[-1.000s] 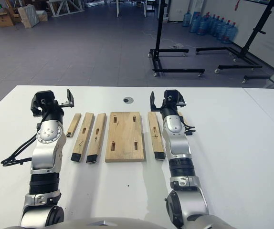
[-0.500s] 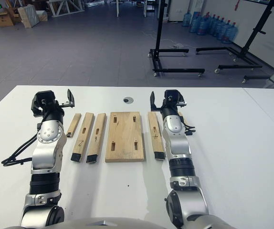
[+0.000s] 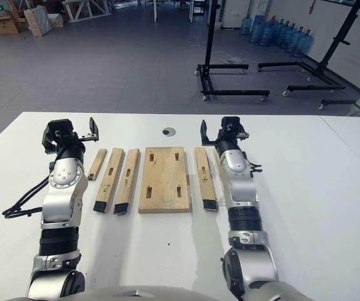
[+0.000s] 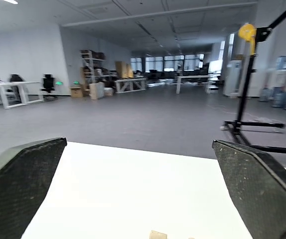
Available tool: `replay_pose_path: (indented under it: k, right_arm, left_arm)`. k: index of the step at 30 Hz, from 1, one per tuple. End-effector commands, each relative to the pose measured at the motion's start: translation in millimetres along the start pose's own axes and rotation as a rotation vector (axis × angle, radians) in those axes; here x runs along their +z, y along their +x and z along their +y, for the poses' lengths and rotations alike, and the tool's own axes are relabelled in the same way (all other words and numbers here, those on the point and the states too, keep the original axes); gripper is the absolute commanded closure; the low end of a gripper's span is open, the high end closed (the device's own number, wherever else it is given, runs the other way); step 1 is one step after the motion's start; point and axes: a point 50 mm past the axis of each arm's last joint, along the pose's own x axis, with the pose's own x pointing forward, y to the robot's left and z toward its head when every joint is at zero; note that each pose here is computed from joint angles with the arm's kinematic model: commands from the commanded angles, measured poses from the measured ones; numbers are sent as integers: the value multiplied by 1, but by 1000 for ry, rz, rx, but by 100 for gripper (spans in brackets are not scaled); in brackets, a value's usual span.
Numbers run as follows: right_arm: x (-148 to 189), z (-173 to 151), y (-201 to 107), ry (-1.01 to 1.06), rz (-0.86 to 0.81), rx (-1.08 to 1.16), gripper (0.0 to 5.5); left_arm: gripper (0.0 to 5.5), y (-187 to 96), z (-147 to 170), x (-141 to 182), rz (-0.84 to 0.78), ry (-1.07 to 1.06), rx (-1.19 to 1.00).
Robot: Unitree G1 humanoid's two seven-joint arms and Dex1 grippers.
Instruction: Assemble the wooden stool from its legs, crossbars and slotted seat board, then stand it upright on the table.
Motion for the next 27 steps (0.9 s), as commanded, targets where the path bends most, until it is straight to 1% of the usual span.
replay_pose_path:
  k: [1,3,6,9,13,18,27]
  right_arm:
    - [25,-68,-10,-73,53,-25,10]
    - [23,-95,-17,-77,127,-25,10]
    - [-5,-107,-22,-55,269,20,10]
    - [-31,-108,-25,-45,358,54,10]
    - [-56,-110,-31,-52,428,67,10]
    - [-74,-108,-33,-67,469,96,10]
    - [-96,-97,-31,-80,530,102,10]
  left_arm:
    - [15,-7,12,-8,60,-22,-23]
    - [15,-8,15,-10,69,-40,-23]
    - [15,-9,13,-10,69,-50,-21]
    - [15,-11,11,-11,73,-54,-32]
    - [15,-11,15,-12,69,-72,-19]
    - [15,-11,12,-11,64,-77,-31]
    - [15,-13,9,-10,65,-82,-40]
